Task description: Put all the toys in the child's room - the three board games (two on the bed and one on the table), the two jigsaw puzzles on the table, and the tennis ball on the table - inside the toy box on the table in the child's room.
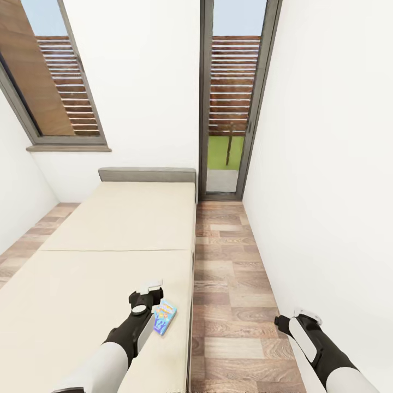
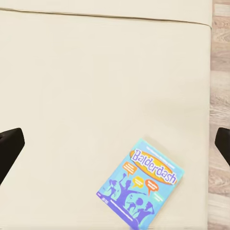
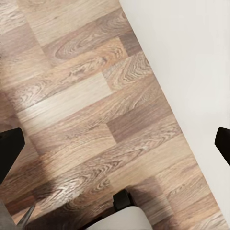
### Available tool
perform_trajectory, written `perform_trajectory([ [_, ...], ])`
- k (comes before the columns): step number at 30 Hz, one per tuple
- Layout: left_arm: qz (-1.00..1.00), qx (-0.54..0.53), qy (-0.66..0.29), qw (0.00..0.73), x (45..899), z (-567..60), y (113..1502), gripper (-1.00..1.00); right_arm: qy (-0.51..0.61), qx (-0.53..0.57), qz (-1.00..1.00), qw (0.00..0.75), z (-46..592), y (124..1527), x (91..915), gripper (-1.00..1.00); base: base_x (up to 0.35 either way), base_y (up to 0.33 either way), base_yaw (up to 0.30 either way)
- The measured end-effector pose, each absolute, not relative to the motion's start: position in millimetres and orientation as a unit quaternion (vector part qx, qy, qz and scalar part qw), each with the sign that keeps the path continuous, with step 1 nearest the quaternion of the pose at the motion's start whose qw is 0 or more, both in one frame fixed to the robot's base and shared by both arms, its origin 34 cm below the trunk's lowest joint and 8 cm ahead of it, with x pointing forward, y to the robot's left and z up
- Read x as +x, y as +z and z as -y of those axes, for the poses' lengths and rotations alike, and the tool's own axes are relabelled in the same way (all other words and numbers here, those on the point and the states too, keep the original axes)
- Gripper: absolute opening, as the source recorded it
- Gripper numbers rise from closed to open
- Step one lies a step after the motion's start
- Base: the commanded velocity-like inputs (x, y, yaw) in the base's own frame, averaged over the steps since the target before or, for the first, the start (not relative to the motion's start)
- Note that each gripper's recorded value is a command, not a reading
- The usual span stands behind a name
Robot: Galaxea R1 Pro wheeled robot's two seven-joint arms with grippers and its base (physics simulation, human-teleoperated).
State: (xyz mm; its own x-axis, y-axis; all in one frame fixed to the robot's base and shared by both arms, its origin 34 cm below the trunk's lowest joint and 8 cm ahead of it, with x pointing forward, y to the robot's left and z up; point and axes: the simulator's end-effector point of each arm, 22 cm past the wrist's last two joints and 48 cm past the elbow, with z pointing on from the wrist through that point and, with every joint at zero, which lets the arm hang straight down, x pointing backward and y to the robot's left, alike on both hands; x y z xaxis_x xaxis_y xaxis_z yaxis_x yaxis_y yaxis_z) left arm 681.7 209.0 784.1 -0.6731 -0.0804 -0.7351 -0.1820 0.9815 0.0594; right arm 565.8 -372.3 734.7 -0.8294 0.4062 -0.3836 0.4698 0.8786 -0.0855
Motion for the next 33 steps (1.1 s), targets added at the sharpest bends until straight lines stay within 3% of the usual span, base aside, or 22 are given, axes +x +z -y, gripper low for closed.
perform_trajectory([
  [33,-0.925,-0.066,0.056,0.371,667.9,-204.1,751.4,1.00,-0.093,0.225,-0.957,0.154,371.6,710.1,550.8,1.00,0.000,0.000,0.000],
])
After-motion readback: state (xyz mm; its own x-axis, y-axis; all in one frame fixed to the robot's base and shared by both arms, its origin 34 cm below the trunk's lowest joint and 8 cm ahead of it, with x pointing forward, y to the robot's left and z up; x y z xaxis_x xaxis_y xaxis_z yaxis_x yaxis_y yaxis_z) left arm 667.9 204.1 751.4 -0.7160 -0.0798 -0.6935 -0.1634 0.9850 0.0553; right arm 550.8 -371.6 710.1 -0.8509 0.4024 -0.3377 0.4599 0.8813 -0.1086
